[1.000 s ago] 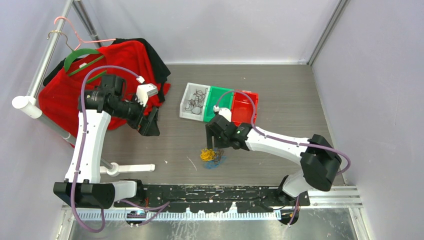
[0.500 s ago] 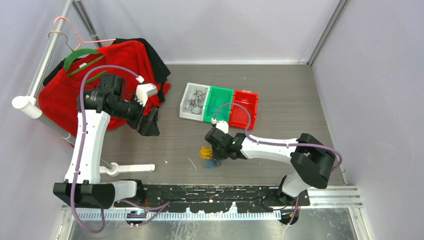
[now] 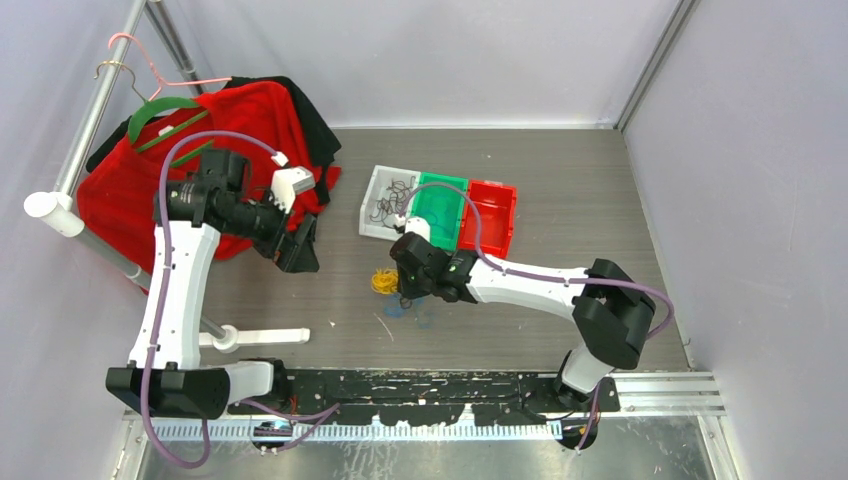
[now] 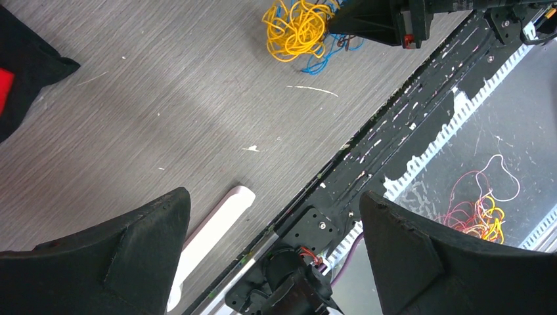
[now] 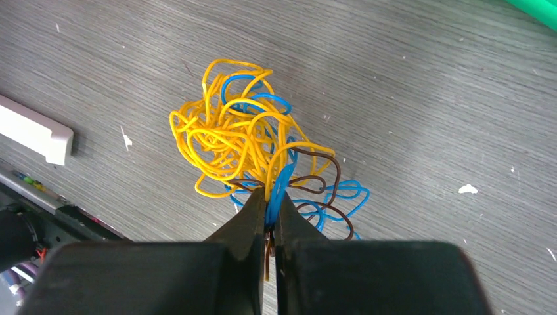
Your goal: Untangle the cables
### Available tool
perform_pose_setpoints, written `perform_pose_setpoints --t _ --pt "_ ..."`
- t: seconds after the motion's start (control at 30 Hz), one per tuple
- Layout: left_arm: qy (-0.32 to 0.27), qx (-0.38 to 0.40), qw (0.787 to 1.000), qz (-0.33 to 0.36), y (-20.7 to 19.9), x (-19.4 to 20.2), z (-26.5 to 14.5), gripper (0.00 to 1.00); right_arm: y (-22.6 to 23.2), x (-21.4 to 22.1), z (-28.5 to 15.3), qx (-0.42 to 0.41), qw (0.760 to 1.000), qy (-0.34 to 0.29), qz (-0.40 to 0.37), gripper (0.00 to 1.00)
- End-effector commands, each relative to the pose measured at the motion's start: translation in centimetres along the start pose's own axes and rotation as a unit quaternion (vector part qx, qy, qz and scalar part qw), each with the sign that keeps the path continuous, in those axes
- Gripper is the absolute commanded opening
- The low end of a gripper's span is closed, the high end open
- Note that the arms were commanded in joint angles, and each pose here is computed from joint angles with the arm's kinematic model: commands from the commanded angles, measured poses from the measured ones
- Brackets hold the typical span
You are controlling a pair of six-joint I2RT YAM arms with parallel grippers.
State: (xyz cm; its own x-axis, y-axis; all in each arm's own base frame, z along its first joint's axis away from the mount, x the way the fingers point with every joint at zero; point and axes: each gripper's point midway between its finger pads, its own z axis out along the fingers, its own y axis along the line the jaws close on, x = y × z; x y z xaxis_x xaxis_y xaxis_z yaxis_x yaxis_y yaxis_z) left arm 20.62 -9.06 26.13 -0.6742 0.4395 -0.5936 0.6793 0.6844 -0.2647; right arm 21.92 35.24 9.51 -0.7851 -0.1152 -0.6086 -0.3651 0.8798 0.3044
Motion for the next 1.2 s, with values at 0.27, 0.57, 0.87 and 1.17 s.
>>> perform_pose_setpoints --t 0.27,0.57,0.87,1.17 --pt "-0.019 0.02 1.0 0.011 -1.0 -0.1 0.1 1.0 -1.1 0.0 -1.9 -0.005 1.0 -0.021 0.001 0.49" --pt "-0.014 0.036 0.999 0.009 -1.5 0.2 0.6 1.0 -2.0 2.0 -0.6 -0.014 1.0 0.003 0.005 0.44" --pt "0.039 0.066 0.997 0.032 -3.0 1.2 5.1 0.98 -1.9 0.5 -2.0 -0.052 0.998 -0.016 0.017 0.63" --pt "0.098 0.093 0.99 0.035 -2.9 1.7 12.5 0.92 -6.1 0.2 -6.0 -0.063 0.994 -0.034 0.08 0.63"
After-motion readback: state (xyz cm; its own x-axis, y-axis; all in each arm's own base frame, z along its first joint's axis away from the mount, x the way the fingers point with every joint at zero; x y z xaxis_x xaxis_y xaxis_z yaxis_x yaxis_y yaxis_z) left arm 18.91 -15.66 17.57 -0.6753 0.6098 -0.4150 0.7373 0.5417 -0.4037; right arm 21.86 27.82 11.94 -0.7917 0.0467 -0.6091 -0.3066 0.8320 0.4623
